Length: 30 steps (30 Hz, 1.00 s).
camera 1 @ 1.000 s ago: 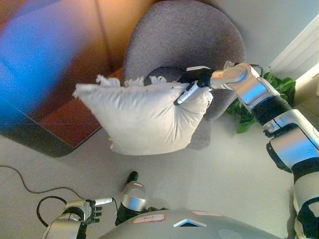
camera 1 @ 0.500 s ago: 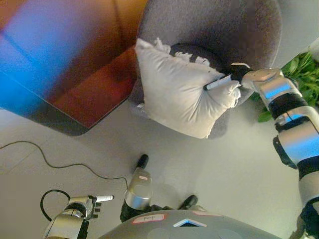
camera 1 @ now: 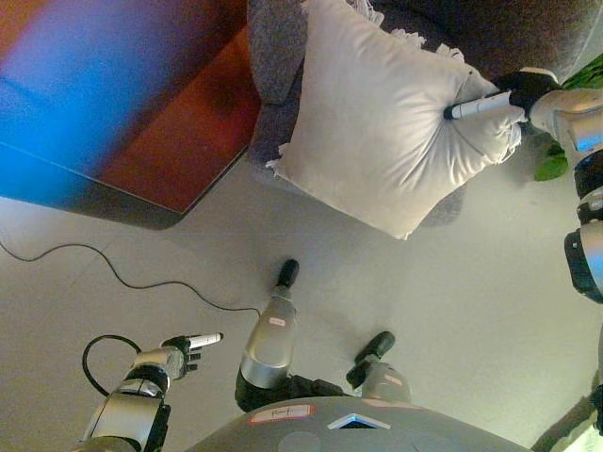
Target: Pick up the pillow and put it on the sofa.
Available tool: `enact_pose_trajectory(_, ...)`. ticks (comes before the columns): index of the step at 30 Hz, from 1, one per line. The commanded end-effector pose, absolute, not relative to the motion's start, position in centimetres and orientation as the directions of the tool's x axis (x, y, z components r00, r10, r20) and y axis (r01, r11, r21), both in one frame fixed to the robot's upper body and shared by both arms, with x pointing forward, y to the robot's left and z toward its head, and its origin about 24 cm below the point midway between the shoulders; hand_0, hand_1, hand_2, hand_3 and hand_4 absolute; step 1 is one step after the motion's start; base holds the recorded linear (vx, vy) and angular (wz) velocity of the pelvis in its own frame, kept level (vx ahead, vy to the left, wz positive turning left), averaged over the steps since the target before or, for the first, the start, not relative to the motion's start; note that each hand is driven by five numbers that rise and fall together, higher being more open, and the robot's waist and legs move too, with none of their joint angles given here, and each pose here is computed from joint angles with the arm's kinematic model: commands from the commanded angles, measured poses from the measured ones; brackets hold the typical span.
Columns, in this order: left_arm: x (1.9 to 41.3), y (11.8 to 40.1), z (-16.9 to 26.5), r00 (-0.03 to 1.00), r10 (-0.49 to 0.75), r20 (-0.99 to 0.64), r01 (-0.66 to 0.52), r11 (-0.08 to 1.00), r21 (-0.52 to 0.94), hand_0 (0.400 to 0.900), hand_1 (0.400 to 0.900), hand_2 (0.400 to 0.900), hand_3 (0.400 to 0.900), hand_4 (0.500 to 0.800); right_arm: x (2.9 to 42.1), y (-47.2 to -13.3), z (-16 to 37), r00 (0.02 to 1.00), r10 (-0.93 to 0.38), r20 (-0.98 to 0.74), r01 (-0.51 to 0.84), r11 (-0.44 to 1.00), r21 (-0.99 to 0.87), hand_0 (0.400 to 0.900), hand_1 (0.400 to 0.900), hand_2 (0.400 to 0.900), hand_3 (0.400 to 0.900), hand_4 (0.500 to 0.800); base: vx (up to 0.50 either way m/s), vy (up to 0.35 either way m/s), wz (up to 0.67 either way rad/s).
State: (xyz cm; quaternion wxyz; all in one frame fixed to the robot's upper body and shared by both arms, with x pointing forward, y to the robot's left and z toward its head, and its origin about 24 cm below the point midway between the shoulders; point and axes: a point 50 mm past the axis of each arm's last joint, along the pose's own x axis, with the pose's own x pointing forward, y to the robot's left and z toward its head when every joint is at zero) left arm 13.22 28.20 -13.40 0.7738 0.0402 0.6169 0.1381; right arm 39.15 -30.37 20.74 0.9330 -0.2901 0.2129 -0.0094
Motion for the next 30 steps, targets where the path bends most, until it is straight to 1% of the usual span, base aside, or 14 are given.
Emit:
enact_pose_trajectory(1, 9.3, 29.5, -14.1, 0.091, 0.298, -0.95, -0.087, 0.953, 0.29, 0.9, 0.9, 0.9, 0.9, 0.8, 38.9, -30.5, 31.6, 0.978, -0.207, 0.021, 0.168, 0.722, -0.671, 0.633, 0.633, 0.633, 0.633, 0.64, 0.0, 0.076, -0.05)
enact_pose_trajectory(2, 9.0, 29.4, -14.2, 0.089, 0.293, -0.952, -0.09, 0.954, 0.286, 0.9, 0.9, 0.9, 0.9, 0.8, 38.8, -30.7, 32.0, 0.971, -0.236, 0.05, 0.208, 0.717, -0.665, 0.9, 0.9, 0.9, 0.9, 0.8, 0.01, 0.081, -0.06)
enact_pose_trajectory(7, 8.2, 29.6, -14.3, 0.084, 0.281, -0.956, -0.086, 0.958, 0.274, 0.9, 0.9, 0.9, 0.9, 0.8, 38.3, -31.5, 32.6, 0.957, -0.285, 0.053, 0.243, 0.688, -0.684, 0.9, 0.9, 0.9, 0.9, 0.8, 0.01, 0.032, 0.01)
enact_pose_trajectory(15, 5.7, 30.2, -14.5, 0.035, 0.283, -0.959, -0.07, 0.957, 0.28, 0.9, 0.9, 0.9, 0.9, 0.8, 37.8, -32.7, 32.6, 0.939, -0.341, 0.042, 0.264, 0.636, -0.725, 0.9, 0.9, 0.9, 0.9, 0.8, 0.07, 0.003, -0.01)
enact_pose_trajectory(20, 4.2, 30.7, -14.6, -0.002, 0.299, -0.954, -0.055, 0.953, 0.299, 0.9, 0.9, 0.9, 0.9, 0.8, 37.0, -34.3, 32.8, 0.882, -0.462, 0.087, 0.372, 0.573, -0.73, 0.9, 0.9, 0.9, 0.9, 0.8, 0.081, -0.024, 0.02)
enact_pose_trajectory(25, 3.1, 31.1, -14.5, -0.027, 0.319, -0.947, -0.047, 0.946, 0.32, 0.9, 0.9, 0.9, 0.9, 0.8, 36.2, -35.6, 32.7, 0.834, -0.544, 0.089, 0.45, 0.578, -0.68, 0.9, 0.9, 0.9, 0.9, 0.8, 0.05, -0.048, 0.0)
enact_pose_trajectory(30, 2.4, 31.5, -14.4, -0.039, 0.354, -0.934, -0.06, 0.932, 0.356, 0.9, 0.9, 0.9, 0.9, 0.8, 35.3, -37.3, 31.3, 0.811, -0.585, 0.007, 0.456, 0.624, -0.635, 0.9, 0.9, 0.9, 0.9, 0.8, 0.041, -0.06, -0.03)
